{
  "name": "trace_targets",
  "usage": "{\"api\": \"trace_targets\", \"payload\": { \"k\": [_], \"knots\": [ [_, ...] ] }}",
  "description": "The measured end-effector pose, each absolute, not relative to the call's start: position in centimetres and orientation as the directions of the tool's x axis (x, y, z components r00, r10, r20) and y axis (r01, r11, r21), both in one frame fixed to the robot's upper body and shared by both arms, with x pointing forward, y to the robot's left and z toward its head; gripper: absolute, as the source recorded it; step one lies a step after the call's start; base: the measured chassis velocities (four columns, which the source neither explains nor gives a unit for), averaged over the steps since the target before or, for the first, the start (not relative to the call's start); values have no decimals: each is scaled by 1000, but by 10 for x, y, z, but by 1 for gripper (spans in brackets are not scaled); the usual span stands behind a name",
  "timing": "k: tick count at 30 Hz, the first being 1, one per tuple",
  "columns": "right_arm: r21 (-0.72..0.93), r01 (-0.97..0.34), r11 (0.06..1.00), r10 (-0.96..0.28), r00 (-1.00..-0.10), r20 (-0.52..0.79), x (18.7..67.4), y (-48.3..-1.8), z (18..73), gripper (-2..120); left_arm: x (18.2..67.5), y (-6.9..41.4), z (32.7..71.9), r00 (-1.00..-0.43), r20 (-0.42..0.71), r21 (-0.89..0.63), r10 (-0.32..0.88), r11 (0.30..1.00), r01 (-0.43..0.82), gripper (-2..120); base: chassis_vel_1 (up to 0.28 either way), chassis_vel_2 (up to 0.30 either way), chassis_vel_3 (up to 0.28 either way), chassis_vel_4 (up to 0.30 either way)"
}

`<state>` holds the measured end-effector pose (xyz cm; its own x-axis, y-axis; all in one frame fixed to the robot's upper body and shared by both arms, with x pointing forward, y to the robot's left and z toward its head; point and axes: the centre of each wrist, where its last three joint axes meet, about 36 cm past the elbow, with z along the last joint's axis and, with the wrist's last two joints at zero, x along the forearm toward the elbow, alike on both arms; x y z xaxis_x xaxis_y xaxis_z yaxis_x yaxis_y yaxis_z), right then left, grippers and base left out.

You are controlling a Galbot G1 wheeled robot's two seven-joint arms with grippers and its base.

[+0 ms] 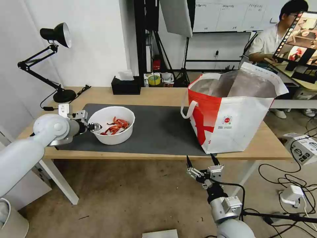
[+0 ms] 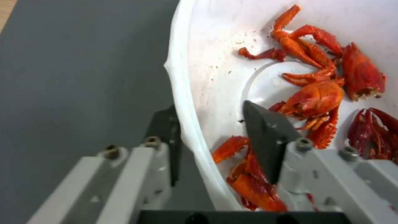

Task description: Pick up the trash from the table and place it into the takeout bag.

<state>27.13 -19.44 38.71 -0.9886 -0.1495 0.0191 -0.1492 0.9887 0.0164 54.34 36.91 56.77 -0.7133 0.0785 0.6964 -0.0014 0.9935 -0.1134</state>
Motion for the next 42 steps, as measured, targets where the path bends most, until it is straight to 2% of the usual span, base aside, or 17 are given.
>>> {"api": "trace_targets", "payload": {
  "k": [1,3,4,5,8,11,18,25,33,36,42],
  "knots": [
    [16,-149,989,-149,-989,19,271,-194,387,100,543,369,568,-712,697,-112,79,994,1,31,0,0,0,0],
    [16,-149,989,-150,-989,19,271,-194,387,100,543,368,568,-712,698,-111,80,994,2,28,0,0,0,0],
    [16,-149,989,-149,-989,19,271,-194,387,100,542,368,568,-711,698,-110,80,994,3,19,0,0,0,0],
    [16,-149,989,-149,-989,19,271,-194,387,100,542,368,568,-711,698,-110,80,994,3,19,0,0,0,0],
    [16,-149,989,-150,-989,19,271,-194,387,100,542,367,567,-710,699,-111,82,994,6,6,0,0,0,0],
    [16,-149,989,-149,-989,19,271,-194,387,100,539,365,568,-713,696,-119,92,993,12,0,0,0,0,0],
    [16,-149,989,-149,-989,19,271,-194,387,100,532,364,599,-756,641,-166,134,986,35,0,0,0,0,0],
    [16,-149,989,-149,-989,19,271,-194,387,100,527,340,662,-816,535,-200,218,971,128,0,0,0,0,0],
    [16,-149,989,-150,-989,19,271,-194,387,100,533,304,705,-828,472,-240,304,947,211,0,0,0,0,0],
    [16,-149,989,-150,-989,19,271,-194,387,100,543,277,742,-832,429,-255,351,931,261,0,0,0,0,0],
    [16,-149,989,-149,-989,19,271,-194,387,100,556,240,779,-825,395,-258,404,911,322,0,0,0,0,0]
  ]
}}
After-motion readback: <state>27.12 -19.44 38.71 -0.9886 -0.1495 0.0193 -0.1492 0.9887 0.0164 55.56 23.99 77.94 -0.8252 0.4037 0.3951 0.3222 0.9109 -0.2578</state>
